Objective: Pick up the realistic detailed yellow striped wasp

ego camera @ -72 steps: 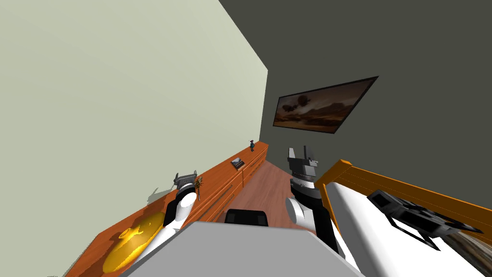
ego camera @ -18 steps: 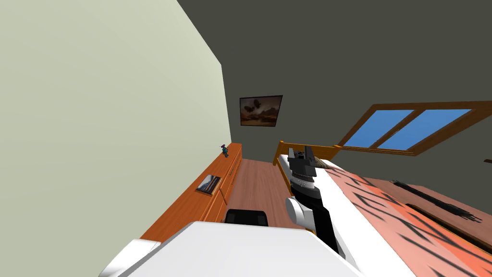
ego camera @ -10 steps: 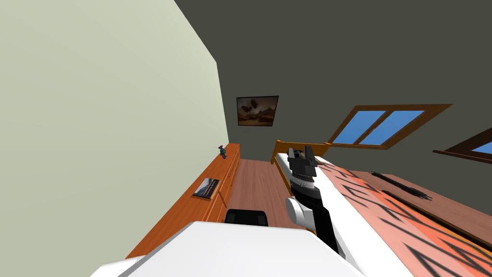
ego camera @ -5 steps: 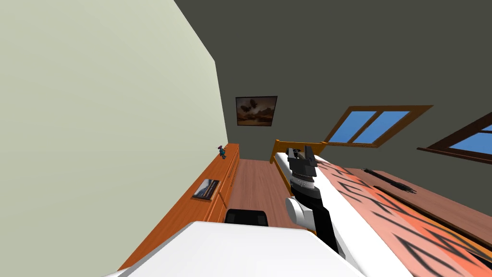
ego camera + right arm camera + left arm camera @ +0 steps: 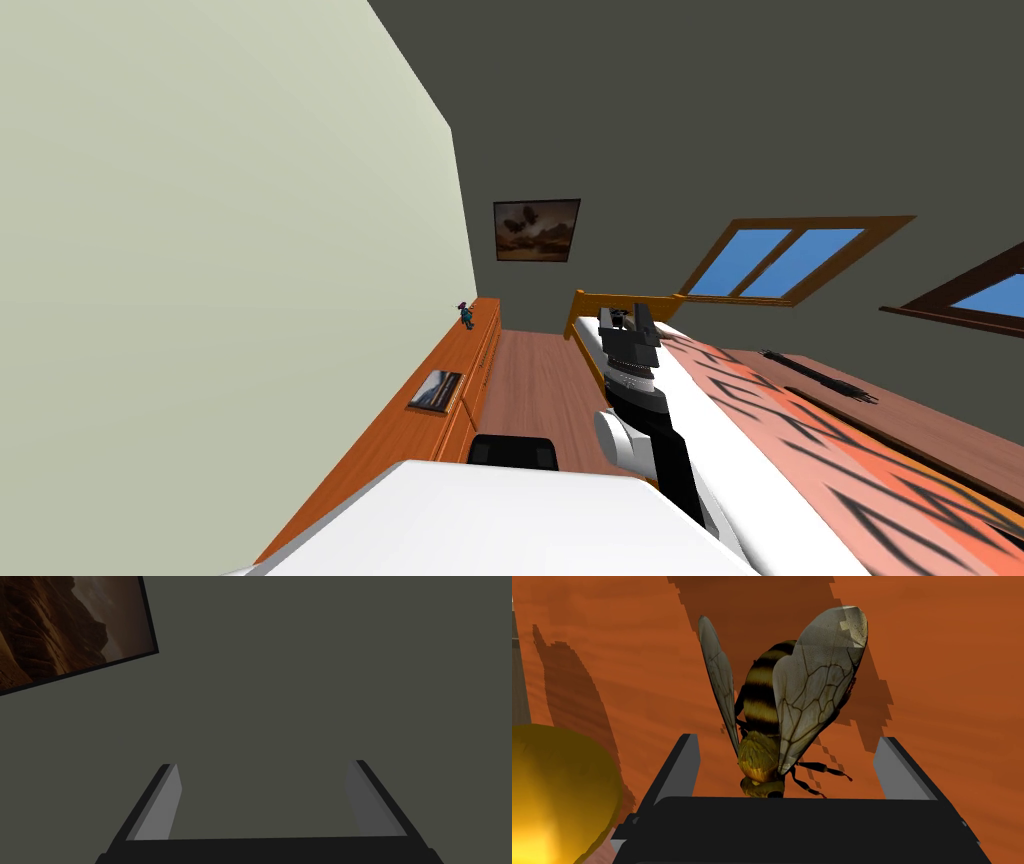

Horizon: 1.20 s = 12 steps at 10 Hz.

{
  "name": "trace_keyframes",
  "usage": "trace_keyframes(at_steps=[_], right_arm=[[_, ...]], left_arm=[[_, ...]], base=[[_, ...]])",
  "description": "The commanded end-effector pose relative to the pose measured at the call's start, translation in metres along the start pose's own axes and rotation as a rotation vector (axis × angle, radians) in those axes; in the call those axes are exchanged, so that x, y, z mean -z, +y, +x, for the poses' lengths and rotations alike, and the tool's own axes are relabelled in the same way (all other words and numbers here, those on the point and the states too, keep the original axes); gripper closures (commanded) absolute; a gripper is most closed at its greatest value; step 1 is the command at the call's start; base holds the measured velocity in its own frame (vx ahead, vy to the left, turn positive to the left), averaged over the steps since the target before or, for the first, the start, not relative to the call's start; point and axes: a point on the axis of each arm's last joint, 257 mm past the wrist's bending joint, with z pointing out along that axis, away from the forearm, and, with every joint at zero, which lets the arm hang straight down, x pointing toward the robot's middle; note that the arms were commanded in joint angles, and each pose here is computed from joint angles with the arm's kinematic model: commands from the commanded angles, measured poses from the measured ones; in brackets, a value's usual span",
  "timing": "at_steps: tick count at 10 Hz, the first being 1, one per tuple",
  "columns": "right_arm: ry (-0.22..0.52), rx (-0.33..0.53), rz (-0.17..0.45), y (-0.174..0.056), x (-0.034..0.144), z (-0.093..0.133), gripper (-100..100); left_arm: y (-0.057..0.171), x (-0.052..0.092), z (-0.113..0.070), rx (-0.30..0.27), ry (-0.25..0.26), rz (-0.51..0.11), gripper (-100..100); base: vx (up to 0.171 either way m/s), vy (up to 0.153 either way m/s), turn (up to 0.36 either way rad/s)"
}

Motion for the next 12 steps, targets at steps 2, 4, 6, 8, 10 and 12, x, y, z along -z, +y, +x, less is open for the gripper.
trace_keyframes(at_steps=[2,4,6,8,10,12], right_arm=[[0.000,0.000,0.000,0.000,0.000,0.000,0],[0.000,0.000,0.000,0.000,0.000,0.000,0],[0.000,0.000,0.000,0.000,0.000,0.000,0],[0.000,0.000,0.000,0.000,0.000,0.000,0],[0.000,0.000,0.000,0.000,0.000,0.000,0],[0.000,0.000,0.000,0.000,0.000,0.000,0]], left_arm=[[0.000,0.000,0.000,0.001,0.001,-0.001,100],[-0.002,-0.001,0.000,-0.001,0.000,0.005,100],[-0.002,-0.001,0.000,-0.001,0.001,0.004,100],[0.000,0.001,-0.001,0.001,0.001,0.000,100],[-0.007,0.004,0.015,0.007,-0.003,0.001,100],[-0.008,0.004,0.017,0.008,-0.003,0.001,100]], base=[[-0.007,0.018,-0.001],[0.000,0.000,0.000],[0.000,0.000,0.000],[0.000,0.000,0.000],[0.034,-0.075,-0.025],[0.020,-0.064,-0.006]])
